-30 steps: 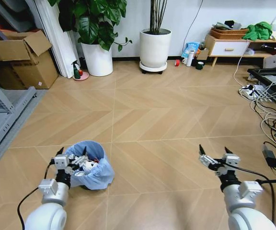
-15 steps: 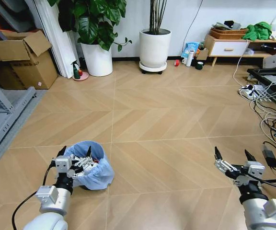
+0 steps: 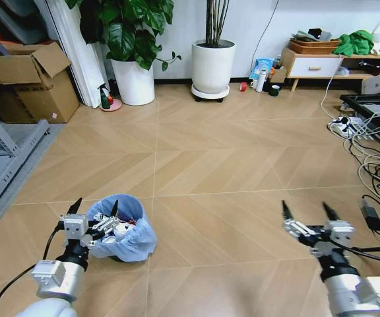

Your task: Pick up the trash bin and place the garbage on the floor into it.

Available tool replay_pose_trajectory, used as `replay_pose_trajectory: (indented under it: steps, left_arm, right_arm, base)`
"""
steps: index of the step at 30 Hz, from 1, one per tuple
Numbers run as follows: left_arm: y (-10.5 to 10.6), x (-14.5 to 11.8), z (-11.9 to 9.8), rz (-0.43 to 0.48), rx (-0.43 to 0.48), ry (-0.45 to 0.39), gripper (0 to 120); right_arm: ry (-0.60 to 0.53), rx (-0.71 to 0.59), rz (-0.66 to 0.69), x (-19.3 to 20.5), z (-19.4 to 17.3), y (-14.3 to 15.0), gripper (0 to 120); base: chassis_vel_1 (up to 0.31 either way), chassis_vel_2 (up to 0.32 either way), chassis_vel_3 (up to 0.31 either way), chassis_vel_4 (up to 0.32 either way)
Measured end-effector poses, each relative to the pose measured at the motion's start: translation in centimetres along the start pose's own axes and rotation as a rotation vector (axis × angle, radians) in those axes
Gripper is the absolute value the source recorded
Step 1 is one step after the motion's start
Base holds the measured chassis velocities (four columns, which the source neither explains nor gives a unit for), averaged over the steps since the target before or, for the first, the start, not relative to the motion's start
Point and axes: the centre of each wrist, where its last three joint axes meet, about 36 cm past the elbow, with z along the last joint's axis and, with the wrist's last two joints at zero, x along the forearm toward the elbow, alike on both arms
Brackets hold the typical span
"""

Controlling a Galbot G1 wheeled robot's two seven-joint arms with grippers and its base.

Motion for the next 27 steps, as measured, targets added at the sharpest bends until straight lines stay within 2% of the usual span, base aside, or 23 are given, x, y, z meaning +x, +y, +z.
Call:
replay_pose_trajectory:
  steps: [3,8,27]
  left_arm:
    - [0.0,0.0,0.2,-0.009,0.01,0.008,100]
    - [0.0,-0.1,0.3,-0.022,0.015,0.01,100]
    - [0.0,-0.1,0.4,-0.026,0.018,0.012,100]
  right_arm:
    - [0.006,-0.009,0.003,-1.5,-0.5,1.1,100]
    - [0.01,-0.012,0.01,-1.8,-0.6,1.5,100]
    - [0.012,-0.01,0.015,-1.8,-0.5,1.4,100]
  base:
    - [0.0,0.0,0.0,0.0]
    - [0.0,0.0,0.0,0.0]
    - [0.0,0.0,0.0,0.0]
